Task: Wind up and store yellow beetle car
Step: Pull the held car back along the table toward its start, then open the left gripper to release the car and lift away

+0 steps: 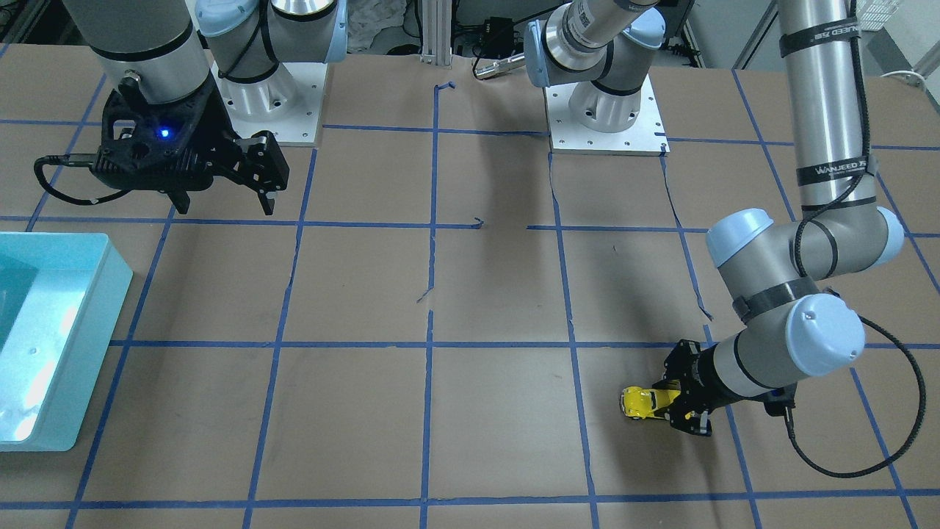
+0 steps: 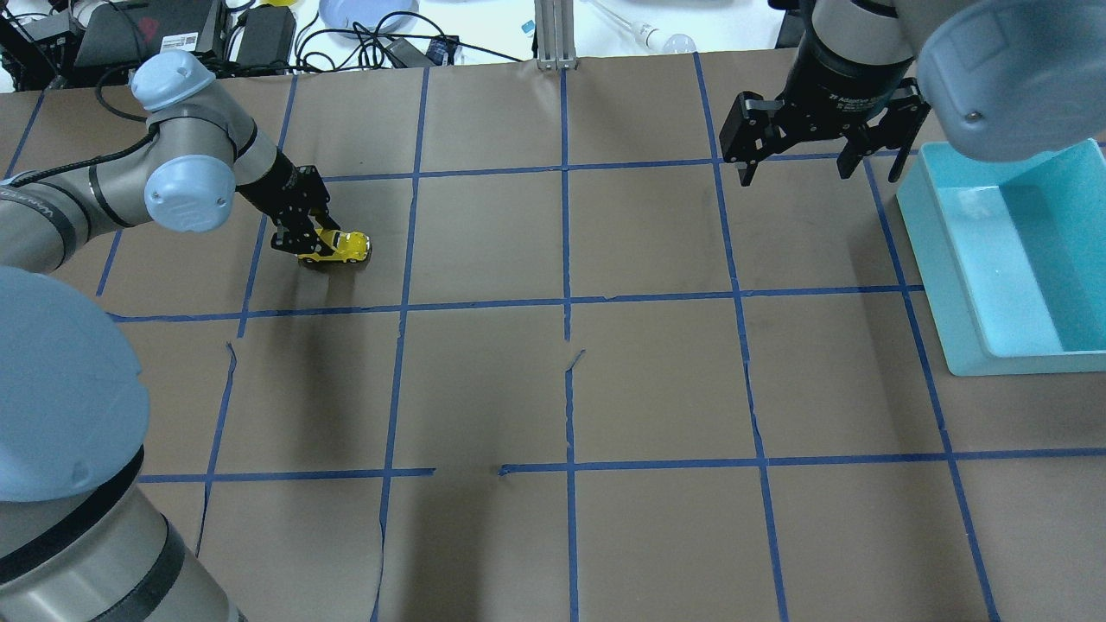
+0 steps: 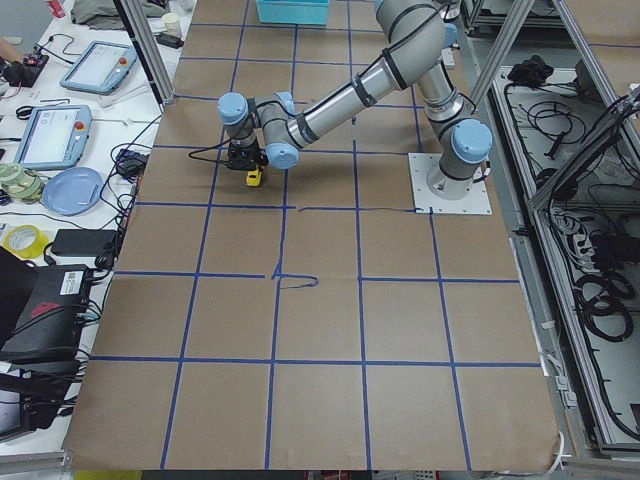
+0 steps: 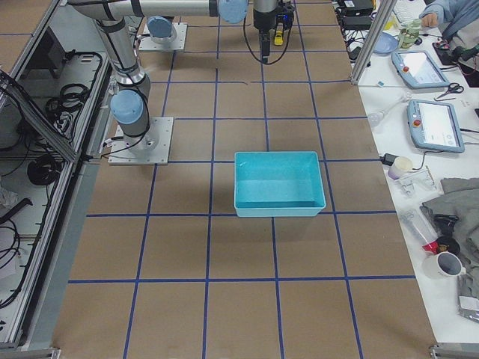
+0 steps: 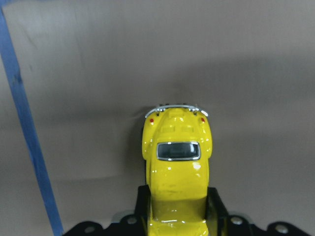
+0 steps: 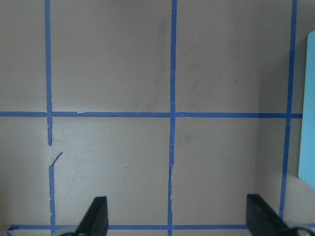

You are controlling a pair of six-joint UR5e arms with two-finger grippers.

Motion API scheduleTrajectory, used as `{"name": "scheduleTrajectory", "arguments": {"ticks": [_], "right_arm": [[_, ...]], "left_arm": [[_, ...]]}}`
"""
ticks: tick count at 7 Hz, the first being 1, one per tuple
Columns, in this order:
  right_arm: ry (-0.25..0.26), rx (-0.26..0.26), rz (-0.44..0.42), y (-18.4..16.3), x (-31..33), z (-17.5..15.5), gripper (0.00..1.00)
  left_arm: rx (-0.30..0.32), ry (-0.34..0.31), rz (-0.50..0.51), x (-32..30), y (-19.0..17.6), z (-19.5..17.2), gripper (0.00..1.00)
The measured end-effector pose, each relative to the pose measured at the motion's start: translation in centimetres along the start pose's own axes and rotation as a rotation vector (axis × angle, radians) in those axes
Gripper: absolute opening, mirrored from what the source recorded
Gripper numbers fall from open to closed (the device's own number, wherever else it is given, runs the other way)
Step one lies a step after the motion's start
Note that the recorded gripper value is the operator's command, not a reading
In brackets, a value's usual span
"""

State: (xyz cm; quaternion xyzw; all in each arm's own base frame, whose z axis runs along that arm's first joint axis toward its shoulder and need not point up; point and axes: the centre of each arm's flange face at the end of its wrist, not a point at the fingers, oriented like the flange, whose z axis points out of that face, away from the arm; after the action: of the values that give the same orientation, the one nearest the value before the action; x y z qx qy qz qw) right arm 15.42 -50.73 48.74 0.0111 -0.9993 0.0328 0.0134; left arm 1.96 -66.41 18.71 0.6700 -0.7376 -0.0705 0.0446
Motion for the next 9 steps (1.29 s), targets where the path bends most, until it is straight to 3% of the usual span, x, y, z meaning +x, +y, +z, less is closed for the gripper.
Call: {"name": "scheduleTrajectory", "arguments": {"ticks": [1, 2, 3, 4, 7, 9], "right_arm": [[0.0, -0.001, 0.0, 0.0, 0.0, 0.0, 1.0], [0.0, -0.001, 0.0, 0.0, 0.0, 0.1, 1.0], [0.0, -0.003, 0.0, 0.0, 0.0, 0.1, 1.0], [0.0, -0.003, 0.0, 0.0, 0.0, 0.2, 1.0], [0.0, -0.004, 0.0, 0.1, 0.0, 0.2, 1.0], [0.0, -0.004, 0.0, 0.1, 0.0, 0.2, 1.0]], "left_arm": [[0.016, -0.004, 0.016, -0.3, -1.4, -0.2, 0.38], [0.031, -0.002, 0.022, -0.5, -2.5, -0.6, 0.64], [0.04, 0.006, 0.015, -0.4, -2.8, -1.0, 0.83], [0.053, 0.025, 0.011, -0.2, -2.6, -2.0, 0.89], [0.089, 0.064, 0.042, -0.4, -1.0, -5.3, 0.95], [0.191, 0.066, 0.176, -1.2, -0.6, -8.7, 1.0]]}}
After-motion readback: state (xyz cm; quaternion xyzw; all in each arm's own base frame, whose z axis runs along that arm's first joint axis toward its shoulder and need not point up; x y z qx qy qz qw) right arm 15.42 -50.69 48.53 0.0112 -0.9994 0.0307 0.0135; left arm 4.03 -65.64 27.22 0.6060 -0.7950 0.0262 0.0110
